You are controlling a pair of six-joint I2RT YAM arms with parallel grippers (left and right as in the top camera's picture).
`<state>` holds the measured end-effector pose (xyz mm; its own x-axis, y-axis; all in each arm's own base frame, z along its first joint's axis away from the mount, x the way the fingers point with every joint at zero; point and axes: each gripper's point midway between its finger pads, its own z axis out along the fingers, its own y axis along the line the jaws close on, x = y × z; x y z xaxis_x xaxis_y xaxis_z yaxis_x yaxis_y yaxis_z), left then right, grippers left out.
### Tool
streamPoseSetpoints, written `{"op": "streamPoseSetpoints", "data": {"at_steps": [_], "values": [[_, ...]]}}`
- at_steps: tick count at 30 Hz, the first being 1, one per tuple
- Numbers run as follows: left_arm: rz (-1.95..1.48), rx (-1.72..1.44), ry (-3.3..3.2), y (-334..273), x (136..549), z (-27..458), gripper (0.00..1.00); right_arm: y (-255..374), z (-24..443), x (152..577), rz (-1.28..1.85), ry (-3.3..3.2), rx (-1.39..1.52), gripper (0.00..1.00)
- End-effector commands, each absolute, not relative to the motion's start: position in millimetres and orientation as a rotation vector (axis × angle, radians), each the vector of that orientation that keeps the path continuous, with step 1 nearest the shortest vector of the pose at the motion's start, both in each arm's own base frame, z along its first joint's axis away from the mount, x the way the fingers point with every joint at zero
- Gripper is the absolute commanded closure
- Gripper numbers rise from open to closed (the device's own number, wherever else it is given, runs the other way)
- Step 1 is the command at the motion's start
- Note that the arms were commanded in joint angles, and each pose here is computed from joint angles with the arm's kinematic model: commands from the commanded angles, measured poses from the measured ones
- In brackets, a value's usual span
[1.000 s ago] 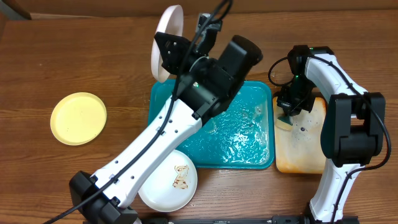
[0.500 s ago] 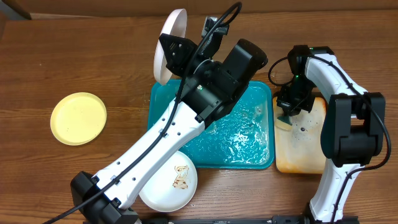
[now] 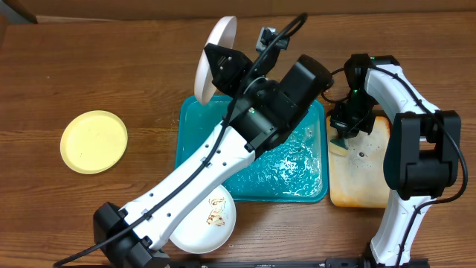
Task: Clean dirty plates on tray and stack at the side
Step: 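Carry the white plate left and stack it on the yellow plate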
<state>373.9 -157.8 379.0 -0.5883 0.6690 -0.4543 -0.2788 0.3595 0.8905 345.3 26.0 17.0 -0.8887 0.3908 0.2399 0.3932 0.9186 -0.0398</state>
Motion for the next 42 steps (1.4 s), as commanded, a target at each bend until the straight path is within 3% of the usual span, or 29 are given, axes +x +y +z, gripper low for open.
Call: {"op": "streamPoseSetpoints", "data": {"at_steps": [1,10,15,21,25,32,42], "values": [[1.392,0.348,1.732,-164.6,372.4,382.7,0.96,29.4,24.7,346.6,-0.045,-2.857,-0.577,0.96],[1.155,0.223,1.739,-182.5,375.7,378.2,0.96,29.4,24.4,348.3,-0.047,-2.864,-0.578,0.96],[0.835,0.345,1.946,-197.6,383.6,327.8,0.96,29.3,24.4,348.2,-0.046,-2.864,-0.577,0.96],[0.420,-0.087,2.477,-132.6,377.0,238.3,0.96,29.4,24.2,349.3,-0.048,-2.868,-0.578,0.96],[0.149,-0.336,2.641,-97.2,386.2,218.7,0.95,30.0,24.2,349.2,-0.053,-2.866,-0.579,0.96],[0.082,-0.657,2.700,-6.4,381.9,196.7,0.95,29.7,25.2,344.8,-0.045,-2.849,-0.576,0.96],[-0.101,-1.087,2.508,109.0,317.1,155.6,0.96,29.7,25.7,342.7,-0.042,-2.840,-0.576,0.96]]}}
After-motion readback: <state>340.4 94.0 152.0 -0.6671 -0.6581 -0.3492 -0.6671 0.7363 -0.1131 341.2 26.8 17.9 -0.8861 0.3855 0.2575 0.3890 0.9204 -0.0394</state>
